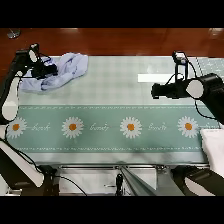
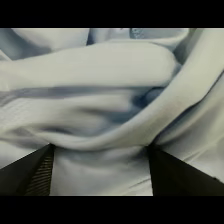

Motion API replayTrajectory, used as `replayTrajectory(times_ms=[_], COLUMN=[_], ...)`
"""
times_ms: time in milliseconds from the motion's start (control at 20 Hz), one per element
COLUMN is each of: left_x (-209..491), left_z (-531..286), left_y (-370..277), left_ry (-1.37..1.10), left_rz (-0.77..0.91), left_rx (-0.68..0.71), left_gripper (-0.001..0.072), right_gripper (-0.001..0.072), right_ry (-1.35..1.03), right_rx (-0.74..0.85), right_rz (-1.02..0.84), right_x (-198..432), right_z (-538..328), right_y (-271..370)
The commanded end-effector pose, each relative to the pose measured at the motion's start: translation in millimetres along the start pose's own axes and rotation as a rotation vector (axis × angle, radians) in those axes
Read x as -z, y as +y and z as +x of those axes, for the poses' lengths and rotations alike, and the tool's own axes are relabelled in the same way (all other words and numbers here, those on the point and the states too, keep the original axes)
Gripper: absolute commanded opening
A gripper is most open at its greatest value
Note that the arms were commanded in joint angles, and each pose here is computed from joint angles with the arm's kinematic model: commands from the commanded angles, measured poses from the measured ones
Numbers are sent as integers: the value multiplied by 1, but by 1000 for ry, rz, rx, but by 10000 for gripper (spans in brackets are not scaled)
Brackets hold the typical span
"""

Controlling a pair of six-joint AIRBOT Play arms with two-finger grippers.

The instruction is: Fold the shirts.

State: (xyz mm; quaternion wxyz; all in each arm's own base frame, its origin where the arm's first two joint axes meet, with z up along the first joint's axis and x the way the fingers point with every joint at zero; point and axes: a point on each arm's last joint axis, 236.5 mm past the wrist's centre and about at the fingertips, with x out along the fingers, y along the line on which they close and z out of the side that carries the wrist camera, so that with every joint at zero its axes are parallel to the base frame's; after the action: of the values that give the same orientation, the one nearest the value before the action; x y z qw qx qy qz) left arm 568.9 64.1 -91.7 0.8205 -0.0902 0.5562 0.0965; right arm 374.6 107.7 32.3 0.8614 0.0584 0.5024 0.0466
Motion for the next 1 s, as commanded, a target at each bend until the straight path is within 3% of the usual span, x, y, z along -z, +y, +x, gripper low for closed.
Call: replayTrajectory(times_ms=[0,150,450,700,950], left_x=[21,-4,-102,-94,-38], left_z=[-7,-48,-265,-440,-566], left_y=[-3,-13,-56,-78,-125], left_ry=[126,77,-475,-803,-991], left_rz=[16,69,74,109,197], left_rx=[13,29,155,256,434], left_gripper=[23,24,24,24,25], right_gripper=[622,622,621,621,622], right_ry=[5,12,-82,-224,-295], right_rx=[-12,-35,-91,-184,-230], right_rz=[6,7,-1,14,6], right_x=[1,3,-8,-19,-12], right_z=[0,-2,-47,-110,-156], right_y=[3,8,18,32,35])
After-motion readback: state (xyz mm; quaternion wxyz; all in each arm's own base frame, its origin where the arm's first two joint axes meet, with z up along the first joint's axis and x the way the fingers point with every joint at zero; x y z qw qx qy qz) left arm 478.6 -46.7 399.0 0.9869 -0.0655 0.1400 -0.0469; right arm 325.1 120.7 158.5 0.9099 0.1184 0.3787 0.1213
